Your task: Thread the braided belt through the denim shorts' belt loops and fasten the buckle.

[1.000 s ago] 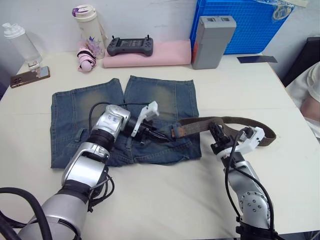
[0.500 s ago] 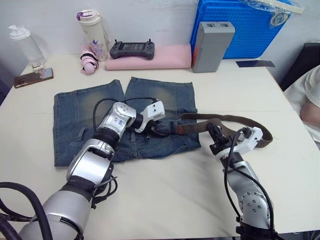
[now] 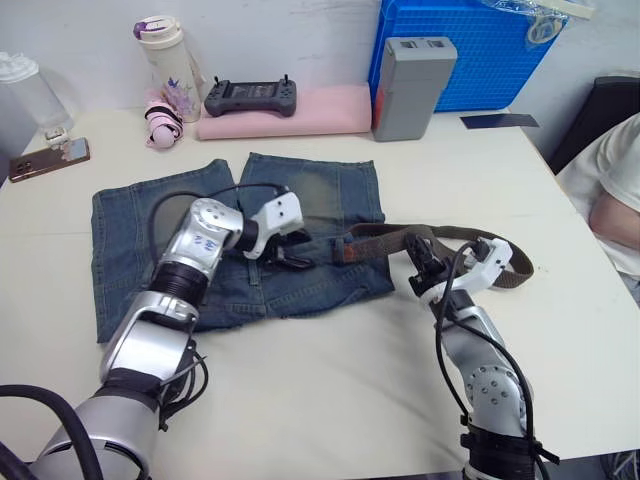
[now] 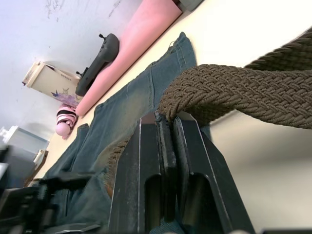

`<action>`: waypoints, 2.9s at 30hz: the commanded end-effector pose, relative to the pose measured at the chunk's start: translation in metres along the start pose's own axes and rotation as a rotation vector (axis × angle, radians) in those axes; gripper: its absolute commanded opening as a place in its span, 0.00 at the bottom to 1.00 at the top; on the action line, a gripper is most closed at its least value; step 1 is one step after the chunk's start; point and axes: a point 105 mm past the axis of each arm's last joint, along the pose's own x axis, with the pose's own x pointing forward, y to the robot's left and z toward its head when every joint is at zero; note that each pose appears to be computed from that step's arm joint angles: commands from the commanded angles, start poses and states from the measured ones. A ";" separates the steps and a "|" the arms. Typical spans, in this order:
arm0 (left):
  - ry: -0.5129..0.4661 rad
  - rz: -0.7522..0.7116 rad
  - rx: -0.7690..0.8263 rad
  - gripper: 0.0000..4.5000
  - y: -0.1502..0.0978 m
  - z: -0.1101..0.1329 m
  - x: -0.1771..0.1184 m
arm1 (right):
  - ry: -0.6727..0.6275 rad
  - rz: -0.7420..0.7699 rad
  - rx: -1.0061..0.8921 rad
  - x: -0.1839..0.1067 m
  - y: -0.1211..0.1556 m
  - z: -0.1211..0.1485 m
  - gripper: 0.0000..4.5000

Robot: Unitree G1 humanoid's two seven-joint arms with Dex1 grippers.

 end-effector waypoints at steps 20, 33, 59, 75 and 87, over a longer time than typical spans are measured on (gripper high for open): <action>-0.398 0.108 -0.291 0.76 -0.068 0.013 -0.065 | 0.101 0.011 -0.128 0.025 0.011 -0.022 0.00; -0.384 0.112 -0.319 0.76 -0.081 0.016 -0.061 | 0.035 -0.056 -0.250 0.029 -0.005 0.004 0.00; -0.275 0.156 -0.606 0.76 -0.072 -0.011 -0.057 | 0.216 0.178 -0.504 0.043 0.041 -0.051 0.00; -0.203 0.151 -0.686 0.76 -0.064 -0.003 -0.031 | 0.201 0.159 -0.476 0.036 0.041 -0.051 0.00; -0.100 0.076 -0.532 0.76 -0.069 -0.012 -0.004 | 0.186 0.153 -0.460 0.034 0.043 -0.049 0.00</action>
